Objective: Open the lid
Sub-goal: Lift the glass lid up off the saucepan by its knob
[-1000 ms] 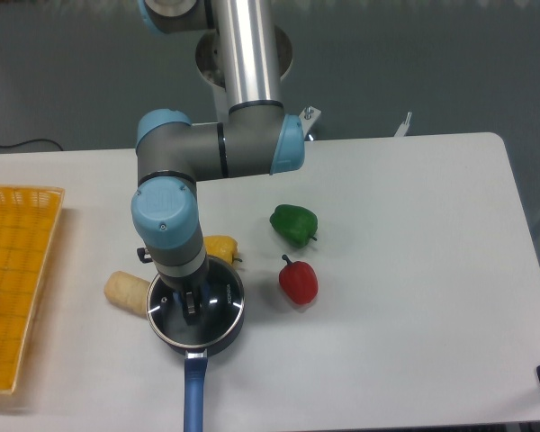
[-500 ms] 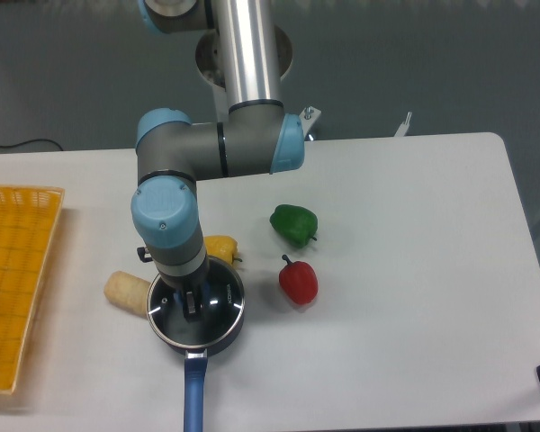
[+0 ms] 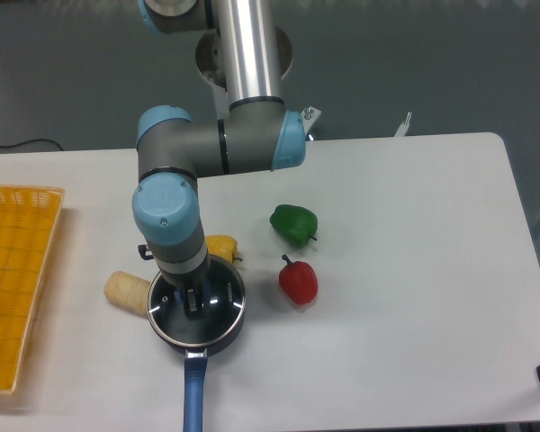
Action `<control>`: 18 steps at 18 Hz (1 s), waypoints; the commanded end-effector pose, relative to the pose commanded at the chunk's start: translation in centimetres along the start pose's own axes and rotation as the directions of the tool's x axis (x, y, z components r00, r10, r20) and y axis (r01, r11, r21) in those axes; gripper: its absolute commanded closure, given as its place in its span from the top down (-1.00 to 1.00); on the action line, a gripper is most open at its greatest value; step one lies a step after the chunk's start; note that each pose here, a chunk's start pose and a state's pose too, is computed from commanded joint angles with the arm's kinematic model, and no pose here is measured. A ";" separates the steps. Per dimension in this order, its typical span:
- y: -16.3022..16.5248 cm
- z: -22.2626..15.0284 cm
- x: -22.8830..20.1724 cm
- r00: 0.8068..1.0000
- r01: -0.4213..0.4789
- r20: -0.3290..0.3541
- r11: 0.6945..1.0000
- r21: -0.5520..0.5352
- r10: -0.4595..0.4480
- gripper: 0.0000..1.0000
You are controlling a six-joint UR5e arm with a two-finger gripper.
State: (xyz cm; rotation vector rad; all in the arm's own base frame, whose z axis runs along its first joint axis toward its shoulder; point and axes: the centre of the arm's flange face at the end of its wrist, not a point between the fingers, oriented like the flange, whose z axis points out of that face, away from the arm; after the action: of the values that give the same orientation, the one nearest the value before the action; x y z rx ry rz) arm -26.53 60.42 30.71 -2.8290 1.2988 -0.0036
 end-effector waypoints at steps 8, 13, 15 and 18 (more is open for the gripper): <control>1.7 -1.7 0.5 0.999 0.023 -0.026 1.000 -0.013 -0.024 0.16; 4.2 -3.2 0.6 0.997 0.052 -0.050 0.998 -0.028 -0.054 0.16; 5.1 -3.6 0.4 0.997 0.043 -0.059 0.999 -0.027 -0.045 0.16; 7.4 -4.6 0.4 0.997 0.055 -0.057 0.998 -0.026 -0.057 0.16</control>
State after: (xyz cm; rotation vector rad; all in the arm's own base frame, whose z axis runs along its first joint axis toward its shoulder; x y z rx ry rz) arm -31.96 55.17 35.15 -2.9059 1.2376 -0.0724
